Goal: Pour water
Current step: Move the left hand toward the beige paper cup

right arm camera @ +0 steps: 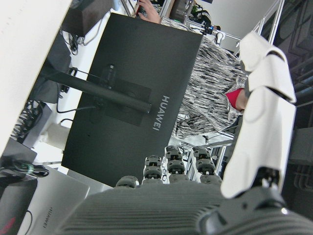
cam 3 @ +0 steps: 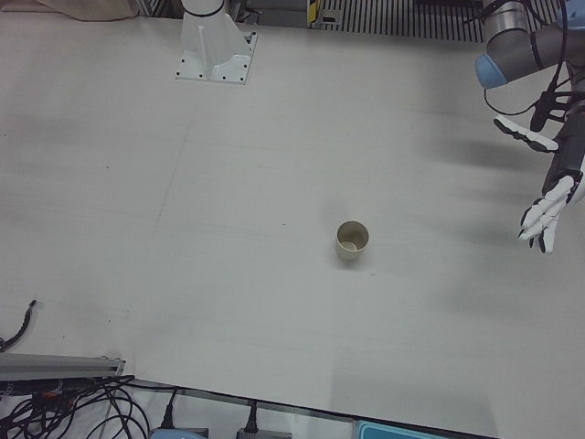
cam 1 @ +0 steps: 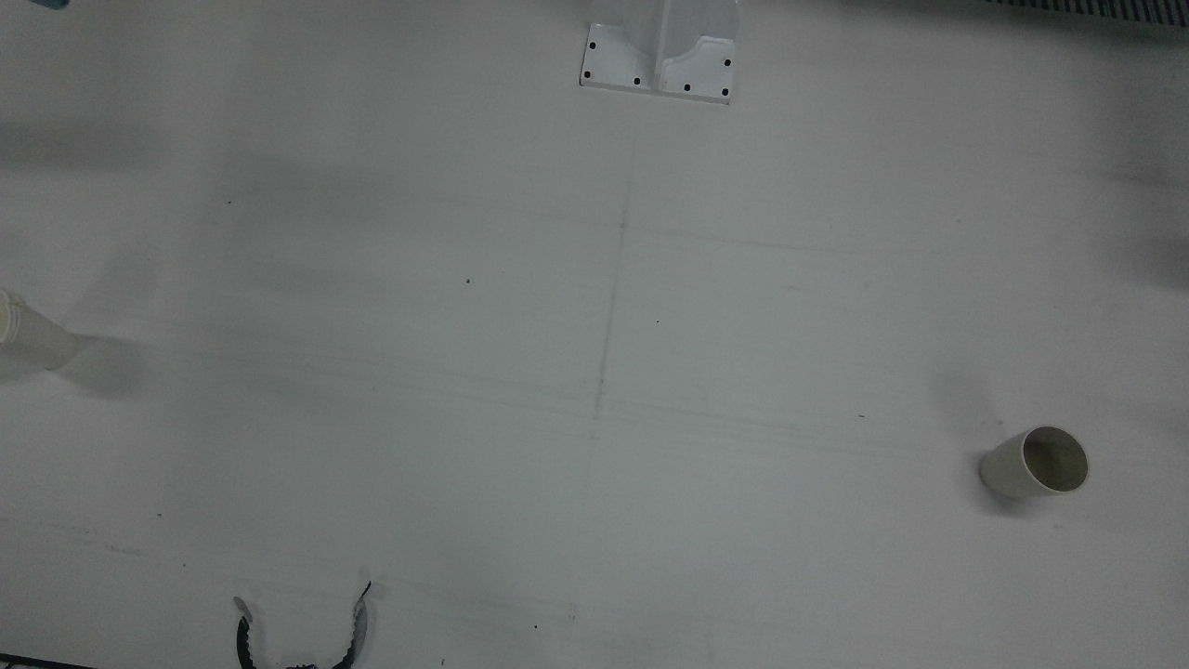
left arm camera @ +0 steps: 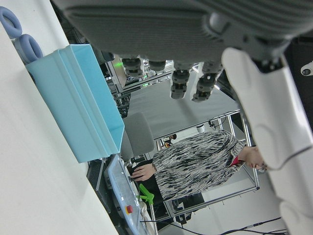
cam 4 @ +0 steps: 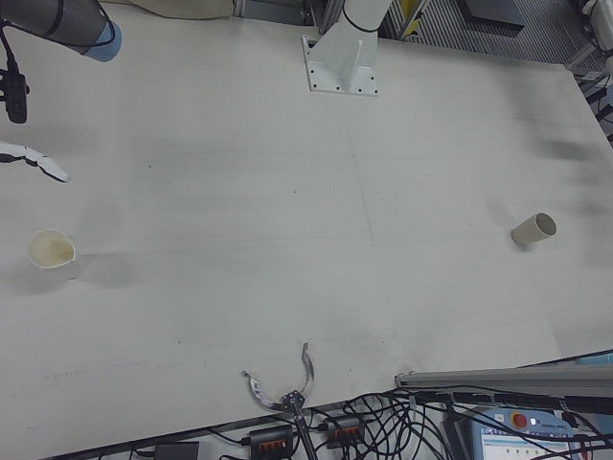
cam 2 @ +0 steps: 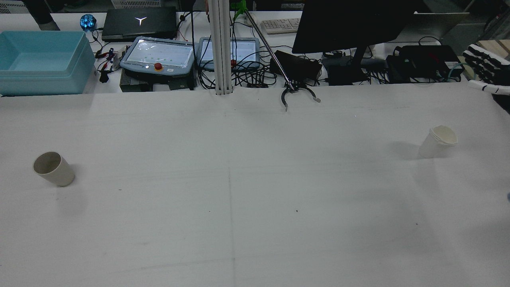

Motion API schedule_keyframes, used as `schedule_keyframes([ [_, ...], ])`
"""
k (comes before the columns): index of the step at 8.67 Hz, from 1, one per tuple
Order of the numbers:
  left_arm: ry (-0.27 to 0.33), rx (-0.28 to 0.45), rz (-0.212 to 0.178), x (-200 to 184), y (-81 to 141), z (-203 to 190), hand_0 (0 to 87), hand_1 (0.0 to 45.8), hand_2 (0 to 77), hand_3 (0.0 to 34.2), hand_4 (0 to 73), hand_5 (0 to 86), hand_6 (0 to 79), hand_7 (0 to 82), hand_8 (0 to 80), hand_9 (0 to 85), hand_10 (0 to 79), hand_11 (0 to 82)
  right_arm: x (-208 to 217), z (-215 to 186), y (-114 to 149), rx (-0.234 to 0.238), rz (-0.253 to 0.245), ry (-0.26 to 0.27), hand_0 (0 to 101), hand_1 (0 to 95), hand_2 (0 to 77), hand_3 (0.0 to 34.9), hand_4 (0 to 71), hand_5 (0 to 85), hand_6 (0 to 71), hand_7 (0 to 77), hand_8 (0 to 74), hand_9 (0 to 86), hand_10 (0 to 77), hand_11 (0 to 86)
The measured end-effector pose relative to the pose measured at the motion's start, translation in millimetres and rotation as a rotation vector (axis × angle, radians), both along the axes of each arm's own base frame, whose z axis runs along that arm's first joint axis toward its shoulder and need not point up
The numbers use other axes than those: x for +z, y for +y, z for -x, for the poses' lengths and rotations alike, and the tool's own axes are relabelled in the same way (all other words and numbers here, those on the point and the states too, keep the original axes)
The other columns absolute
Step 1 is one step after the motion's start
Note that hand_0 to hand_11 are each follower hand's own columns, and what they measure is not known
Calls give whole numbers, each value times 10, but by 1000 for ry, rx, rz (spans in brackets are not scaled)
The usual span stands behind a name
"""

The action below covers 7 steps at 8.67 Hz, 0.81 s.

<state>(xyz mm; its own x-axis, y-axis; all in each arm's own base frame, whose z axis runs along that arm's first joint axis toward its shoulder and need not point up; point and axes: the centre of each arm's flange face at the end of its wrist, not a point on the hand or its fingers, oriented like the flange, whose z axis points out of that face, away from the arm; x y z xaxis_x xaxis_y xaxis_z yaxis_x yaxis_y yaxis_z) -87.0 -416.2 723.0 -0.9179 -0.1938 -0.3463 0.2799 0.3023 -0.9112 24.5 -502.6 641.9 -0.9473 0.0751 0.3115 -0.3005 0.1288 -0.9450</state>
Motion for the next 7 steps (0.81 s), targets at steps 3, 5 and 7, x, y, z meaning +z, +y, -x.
schedule_keyframes([
  [3,-97,24,-22,682,166,-200,478,16,5,1,262,5,120,60,5,11,38,71,318,390,17,-64,34,35,506,207,284,1,60,71,131,104,82,87,0,5],
  [5,-111,14,-10,873,214,-289,479,44,11,0,229,5,93,60,5,11,38,71,338,452,24,-72,35,42,506,207,284,1,22,65,120,87,82,87,0,5],
  [7,-89,4,6,924,199,-374,489,93,11,0,229,5,109,93,5,11,38,71,423,433,110,-73,43,46,507,229,224,2,0,65,76,27,33,44,0,5],
])
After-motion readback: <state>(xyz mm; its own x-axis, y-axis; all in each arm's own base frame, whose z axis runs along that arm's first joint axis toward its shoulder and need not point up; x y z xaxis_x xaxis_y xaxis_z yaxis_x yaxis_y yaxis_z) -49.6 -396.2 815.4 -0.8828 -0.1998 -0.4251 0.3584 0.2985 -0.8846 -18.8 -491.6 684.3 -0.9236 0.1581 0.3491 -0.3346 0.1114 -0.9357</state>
